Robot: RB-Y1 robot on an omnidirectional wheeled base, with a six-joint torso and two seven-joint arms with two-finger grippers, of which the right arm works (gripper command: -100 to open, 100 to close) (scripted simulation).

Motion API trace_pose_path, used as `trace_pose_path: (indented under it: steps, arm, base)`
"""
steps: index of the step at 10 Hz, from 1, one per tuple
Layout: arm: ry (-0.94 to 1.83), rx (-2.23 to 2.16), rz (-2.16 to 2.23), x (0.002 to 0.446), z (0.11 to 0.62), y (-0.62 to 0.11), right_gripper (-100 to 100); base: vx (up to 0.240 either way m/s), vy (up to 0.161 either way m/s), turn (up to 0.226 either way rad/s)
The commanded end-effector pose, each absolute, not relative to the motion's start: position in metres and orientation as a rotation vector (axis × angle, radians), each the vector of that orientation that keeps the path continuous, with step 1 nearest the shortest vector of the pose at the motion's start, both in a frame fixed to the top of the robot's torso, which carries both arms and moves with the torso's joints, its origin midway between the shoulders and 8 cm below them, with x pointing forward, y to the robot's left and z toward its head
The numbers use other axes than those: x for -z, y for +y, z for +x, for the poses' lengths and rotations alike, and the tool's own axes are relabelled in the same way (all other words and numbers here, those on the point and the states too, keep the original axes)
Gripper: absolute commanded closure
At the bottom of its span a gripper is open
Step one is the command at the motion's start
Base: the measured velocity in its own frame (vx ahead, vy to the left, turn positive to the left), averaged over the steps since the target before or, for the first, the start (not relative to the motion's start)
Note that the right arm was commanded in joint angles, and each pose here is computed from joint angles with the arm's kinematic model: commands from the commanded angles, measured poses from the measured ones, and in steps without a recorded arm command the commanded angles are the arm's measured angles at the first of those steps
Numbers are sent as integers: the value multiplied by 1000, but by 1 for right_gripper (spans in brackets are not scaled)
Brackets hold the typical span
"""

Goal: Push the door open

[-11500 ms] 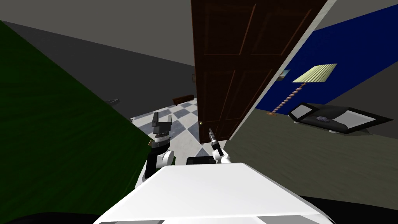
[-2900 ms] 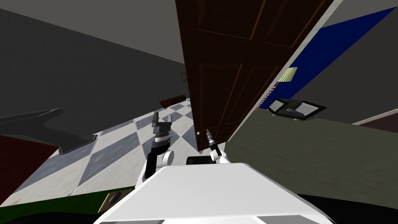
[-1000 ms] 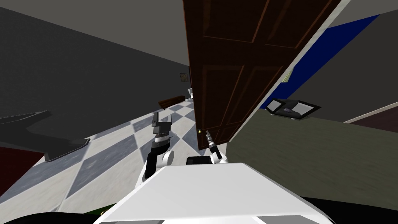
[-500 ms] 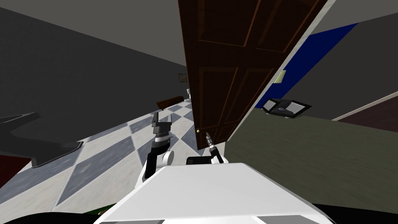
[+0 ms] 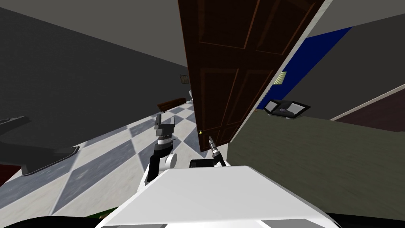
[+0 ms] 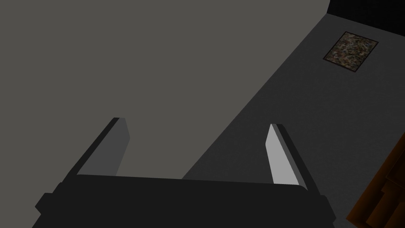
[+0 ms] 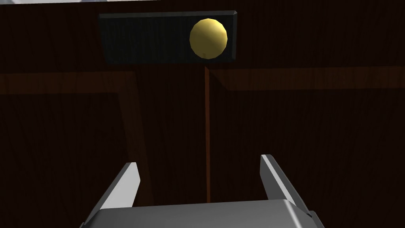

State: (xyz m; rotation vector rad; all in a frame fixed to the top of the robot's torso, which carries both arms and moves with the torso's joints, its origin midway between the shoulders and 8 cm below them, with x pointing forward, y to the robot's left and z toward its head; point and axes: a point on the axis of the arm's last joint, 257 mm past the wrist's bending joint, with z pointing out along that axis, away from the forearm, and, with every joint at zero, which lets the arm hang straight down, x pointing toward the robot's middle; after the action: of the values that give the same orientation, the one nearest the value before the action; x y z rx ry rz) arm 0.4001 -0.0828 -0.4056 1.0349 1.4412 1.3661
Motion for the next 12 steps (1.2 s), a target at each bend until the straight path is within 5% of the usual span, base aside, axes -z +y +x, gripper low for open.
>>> trace_pose_path:
  steps: [1, 8, 12]
  arm:
    - [1441, -1377, 1038, 404, 391, -77, -100]
    - [1421, -1415, 1056, 393, 372, -56, -100]
    - [1449, -1383, 1031, 399, 374, -73, -100]
  base:
    - [-41, 11, -46]
    - [-67, 76, -33]
    - [126, -78, 4]
